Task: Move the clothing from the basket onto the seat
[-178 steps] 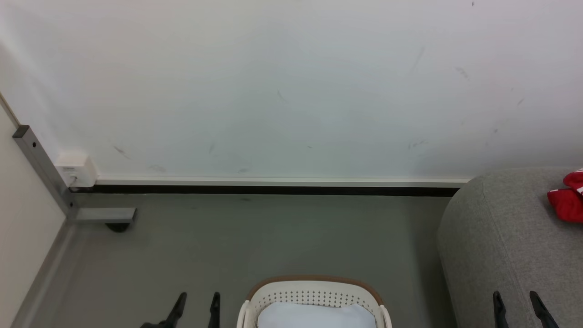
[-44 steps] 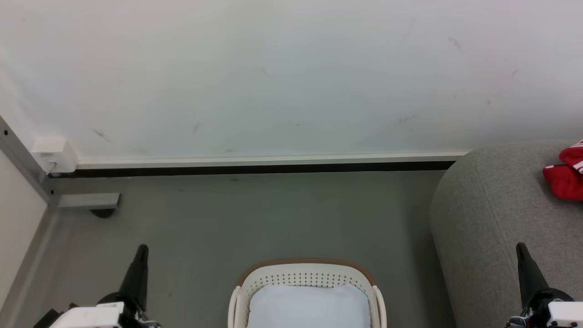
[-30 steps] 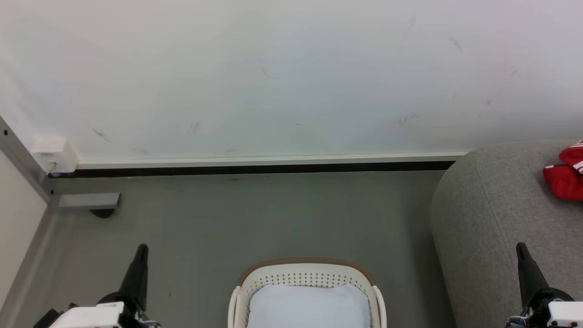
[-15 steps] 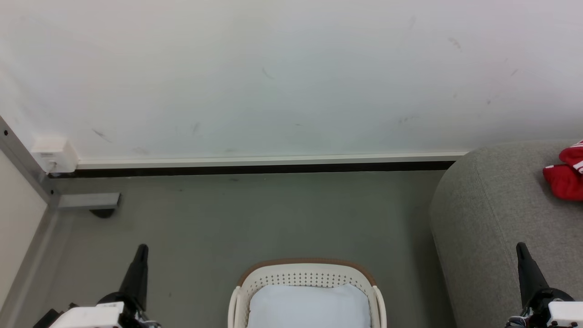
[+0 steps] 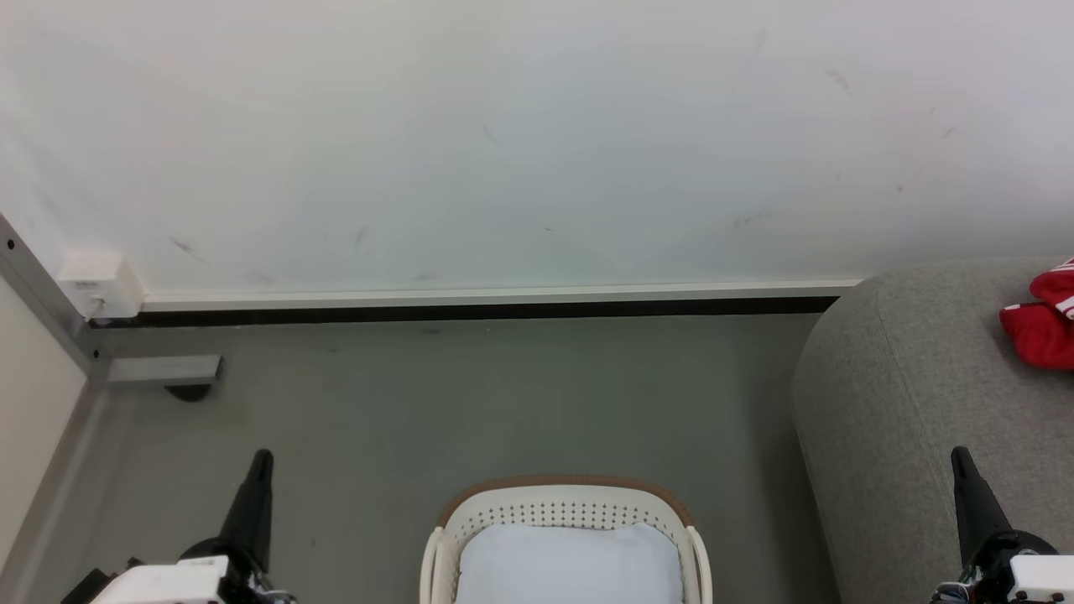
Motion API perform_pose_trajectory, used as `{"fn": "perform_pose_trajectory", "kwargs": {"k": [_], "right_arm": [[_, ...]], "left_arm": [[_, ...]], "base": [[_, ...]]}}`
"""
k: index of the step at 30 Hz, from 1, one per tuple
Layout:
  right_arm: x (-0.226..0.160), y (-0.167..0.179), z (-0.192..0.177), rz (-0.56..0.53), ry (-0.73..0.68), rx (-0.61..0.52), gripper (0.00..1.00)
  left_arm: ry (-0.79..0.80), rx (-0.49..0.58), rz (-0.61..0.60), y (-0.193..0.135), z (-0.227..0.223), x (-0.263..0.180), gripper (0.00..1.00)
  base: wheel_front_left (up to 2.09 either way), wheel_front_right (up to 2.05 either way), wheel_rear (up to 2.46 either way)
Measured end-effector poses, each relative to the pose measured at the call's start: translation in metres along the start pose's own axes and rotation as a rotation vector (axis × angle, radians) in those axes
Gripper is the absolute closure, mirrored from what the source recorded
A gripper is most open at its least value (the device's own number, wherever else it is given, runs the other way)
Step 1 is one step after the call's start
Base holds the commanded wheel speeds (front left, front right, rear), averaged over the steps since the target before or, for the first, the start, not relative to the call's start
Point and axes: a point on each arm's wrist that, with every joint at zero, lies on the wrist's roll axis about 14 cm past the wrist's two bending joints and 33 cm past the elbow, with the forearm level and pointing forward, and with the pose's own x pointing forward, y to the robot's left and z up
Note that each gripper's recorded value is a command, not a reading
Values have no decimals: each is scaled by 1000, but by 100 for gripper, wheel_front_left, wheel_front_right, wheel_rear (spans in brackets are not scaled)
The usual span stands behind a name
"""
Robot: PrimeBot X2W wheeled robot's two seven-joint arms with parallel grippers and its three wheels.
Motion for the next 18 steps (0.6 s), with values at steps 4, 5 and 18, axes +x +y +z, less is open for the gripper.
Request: {"fn": "perform_pose_trajectory", "kwargs": {"k": [4,5,18], "right_arm": [[0,0,0,0,0,0,100],[0,0,0,0,0,0,100],[0,0,0,0,0,0,100]], "left_arm": [[0,0,0,0,0,0,100],[0,0,0,0,0,0,100],[0,0,0,0,0,0,100]], "base": [[0,0,0],[0,0,0],[0,0,0]]}}
